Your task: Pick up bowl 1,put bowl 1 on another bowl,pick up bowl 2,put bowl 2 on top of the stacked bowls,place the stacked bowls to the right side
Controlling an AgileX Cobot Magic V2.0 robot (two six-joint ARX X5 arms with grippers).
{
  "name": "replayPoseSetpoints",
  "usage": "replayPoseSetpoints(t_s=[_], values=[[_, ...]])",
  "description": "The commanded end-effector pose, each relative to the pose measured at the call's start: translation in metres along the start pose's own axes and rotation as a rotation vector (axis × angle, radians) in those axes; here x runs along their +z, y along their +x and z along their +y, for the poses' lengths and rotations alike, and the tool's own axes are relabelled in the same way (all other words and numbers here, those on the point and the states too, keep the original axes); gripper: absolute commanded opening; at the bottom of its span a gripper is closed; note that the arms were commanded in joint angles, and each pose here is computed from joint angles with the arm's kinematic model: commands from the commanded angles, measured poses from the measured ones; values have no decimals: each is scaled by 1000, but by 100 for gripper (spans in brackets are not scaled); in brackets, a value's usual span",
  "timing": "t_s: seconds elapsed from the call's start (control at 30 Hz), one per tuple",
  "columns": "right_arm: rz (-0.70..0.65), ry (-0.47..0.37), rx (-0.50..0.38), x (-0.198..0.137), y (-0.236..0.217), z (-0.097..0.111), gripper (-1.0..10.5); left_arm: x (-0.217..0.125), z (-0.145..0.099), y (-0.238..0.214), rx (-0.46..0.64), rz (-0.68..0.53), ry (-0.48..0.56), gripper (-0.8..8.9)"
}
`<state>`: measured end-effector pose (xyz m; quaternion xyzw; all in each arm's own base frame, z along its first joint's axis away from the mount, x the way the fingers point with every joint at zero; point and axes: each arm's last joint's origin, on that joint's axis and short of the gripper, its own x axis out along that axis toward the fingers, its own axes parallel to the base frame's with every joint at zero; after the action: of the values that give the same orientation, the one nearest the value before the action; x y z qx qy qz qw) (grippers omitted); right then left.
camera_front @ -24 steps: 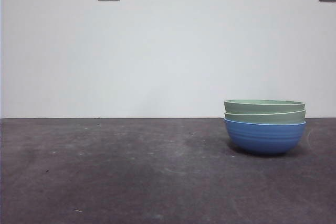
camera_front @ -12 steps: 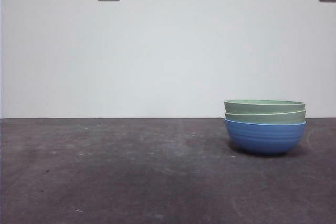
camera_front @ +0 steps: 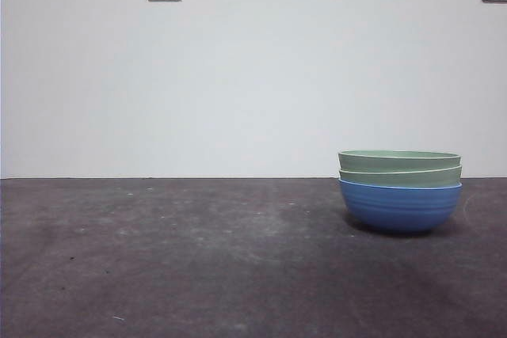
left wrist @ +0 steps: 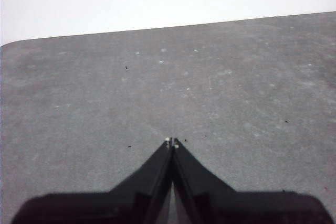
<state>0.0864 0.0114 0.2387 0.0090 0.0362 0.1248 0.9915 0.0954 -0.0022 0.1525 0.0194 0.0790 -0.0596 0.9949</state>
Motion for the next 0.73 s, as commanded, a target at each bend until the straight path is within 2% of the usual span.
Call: replayPoseSetpoints(t_s=[0.03, 0.3, 0.73], values=[[-4, 24, -6, -21, 3, -1, 2, -4, 0, 1, 3, 10, -8, -3], [20, 83, -8, -63, 9, -3, 2, -4, 0, 1, 3, 10, -8, -3], [93, 110, -17, -89, 15, -4, 2, -4, 0, 1, 3, 10, -8, -3]])
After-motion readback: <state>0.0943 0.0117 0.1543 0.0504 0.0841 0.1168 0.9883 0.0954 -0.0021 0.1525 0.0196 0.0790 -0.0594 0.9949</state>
